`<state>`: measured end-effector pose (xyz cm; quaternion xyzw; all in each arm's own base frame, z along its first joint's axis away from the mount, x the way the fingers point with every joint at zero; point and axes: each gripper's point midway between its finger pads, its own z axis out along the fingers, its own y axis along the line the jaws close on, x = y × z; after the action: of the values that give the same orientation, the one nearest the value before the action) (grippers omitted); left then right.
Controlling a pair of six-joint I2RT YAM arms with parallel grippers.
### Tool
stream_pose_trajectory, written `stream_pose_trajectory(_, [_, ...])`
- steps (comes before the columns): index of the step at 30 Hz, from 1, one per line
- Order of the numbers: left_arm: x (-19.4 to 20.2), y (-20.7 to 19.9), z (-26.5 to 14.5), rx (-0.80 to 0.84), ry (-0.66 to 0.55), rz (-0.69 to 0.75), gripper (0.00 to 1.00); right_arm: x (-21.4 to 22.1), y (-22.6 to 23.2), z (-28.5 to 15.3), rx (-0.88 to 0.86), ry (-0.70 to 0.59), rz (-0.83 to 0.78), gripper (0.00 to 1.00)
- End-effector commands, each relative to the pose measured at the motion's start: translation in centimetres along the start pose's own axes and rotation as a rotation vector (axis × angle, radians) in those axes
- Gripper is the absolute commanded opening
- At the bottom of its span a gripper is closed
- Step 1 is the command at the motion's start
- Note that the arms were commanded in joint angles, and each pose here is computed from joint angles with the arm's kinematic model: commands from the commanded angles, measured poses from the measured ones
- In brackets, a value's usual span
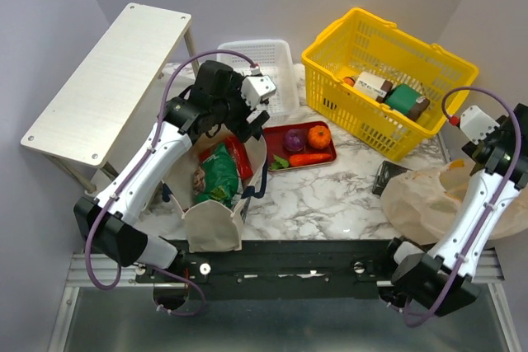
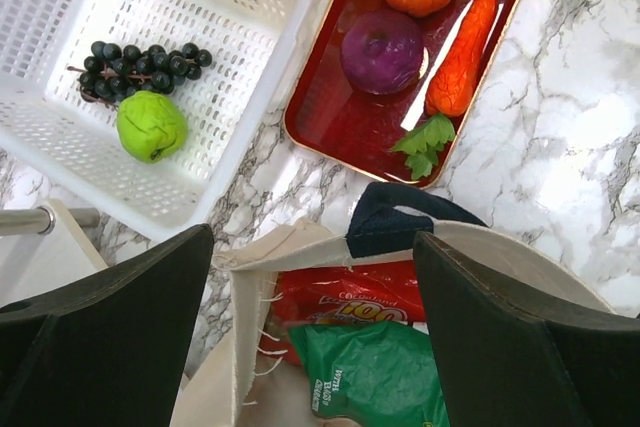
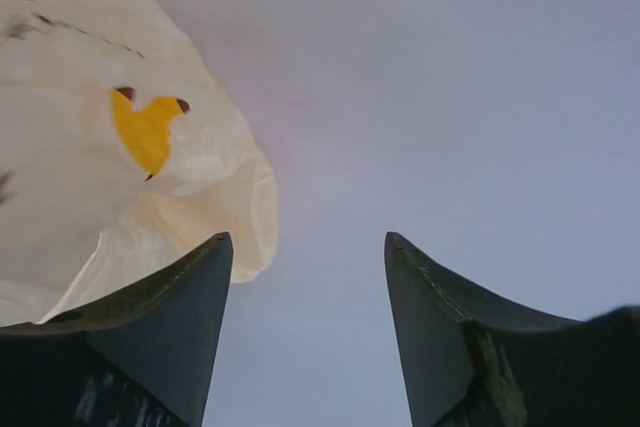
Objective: Untie the knot of the grocery bags and take out the mixed food
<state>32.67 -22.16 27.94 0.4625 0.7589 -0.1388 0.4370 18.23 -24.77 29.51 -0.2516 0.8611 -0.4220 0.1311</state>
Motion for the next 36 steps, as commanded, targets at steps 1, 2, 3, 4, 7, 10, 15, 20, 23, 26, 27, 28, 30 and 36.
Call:
stream_pose_trajectory(1, [-1.6, 0.1, -1.0, -0.01, -0.042, -0.014, 0.98, -5.8, 3.1, -4.8, -0.099, -0.42, -0.082, 0.71])
stream_pose_trajectory(2, [-1.8, 0.4, -1.6, -0.028, -0.043, -0.013, 0.98, -7.4, 3.6, -6.3, -0.109, -0.527, -0.077, 0.71])
stream_pose_trajectory(3, [-1.9, 0.5, -2.0, -0.042, -0.045, -0.01, 0.98, -7.9, 5.3, -7.1, -0.19, -0.571, -0.066, 0.72])
stream_pose_trajectory(4, [-2.0, 0.8, -2.4, -0.062, -0.048, -0.006, 0.98, -8.5, 5.5, -8.0, -0.223, -0.611, -0.019, 0.72])
stream_pose_trajectory(7, [-1.8, 2.5, -4.2, -0.18, -0.015, -0.029, 0.98, -11.5, 5.3, -11.1, -0.284, -0.794, 0.115, 1.0])
stream_pose_trajectory(10, [0.3, 3.2, -5.4, -0.21, 0.111, -0.037, 0.98, -15.0, 6.3, -15.4, -0.405, -1.046, 0.219, 1.0])
stream_pose_trajectory(15, [3.7, 4.4, -6.7, -0.211, 0.301, -0.094, 0.98, -20.1, 8.6, -20.3, -0.663, -1.266, 0.354, 1.0])
stream_pose_trajectory(20, [6.7, 4.2, -5.8, -0.137, 0.42, 0.008, 0.98, -23.6, 12.2, -22.8, -0.788, -1.301, 0.286, 1.0])
stream_pose_trajectory(23, [8.5, 4.3, -4.2, -0.082, 0.47, 0.099, 0.9, -25.0, 12.6, -23.2, -0.854, -1.289, 0.291, 1.0])
stream_pose_trajectory(26, [9.0, 3.3, -2.5, 0.022, 0.459, 0.16, 0.53, -25.9, 11.1, -23.7, -0.835, -1.324, 0.334, 1.0])
stream_pose_trajectory(27, [9.0, 2.9, -2.1, 0.058, 0.451, 0.166, 0.41, -26.2, 10.9, -23.6, -0.835, -1.318, 0.337, 1.0])
stream_pose_trajectory(28, [9.1, 2.4, -1.9, 0.091, 0.445, 0.169, 0.28, -26.3, 10.7, -23.5, -0.833, -1.312, 0.34, 1.0])
stream_pose_trajectory(30, [9.5, 1.0, -1.2, 0.168, 0.442, 0.155, 0.0, -26.3, 10.5, -23.1, -0.817, -1.294, 0.339, 1.0])
stream_pose_trajectory(36, [10.3, -1.2, -2.2, 0.267, 0.458, 0.168, 0.0, -25.8, 11.0, -21.7, -0.765, -1.252, 0.35, 1.0])
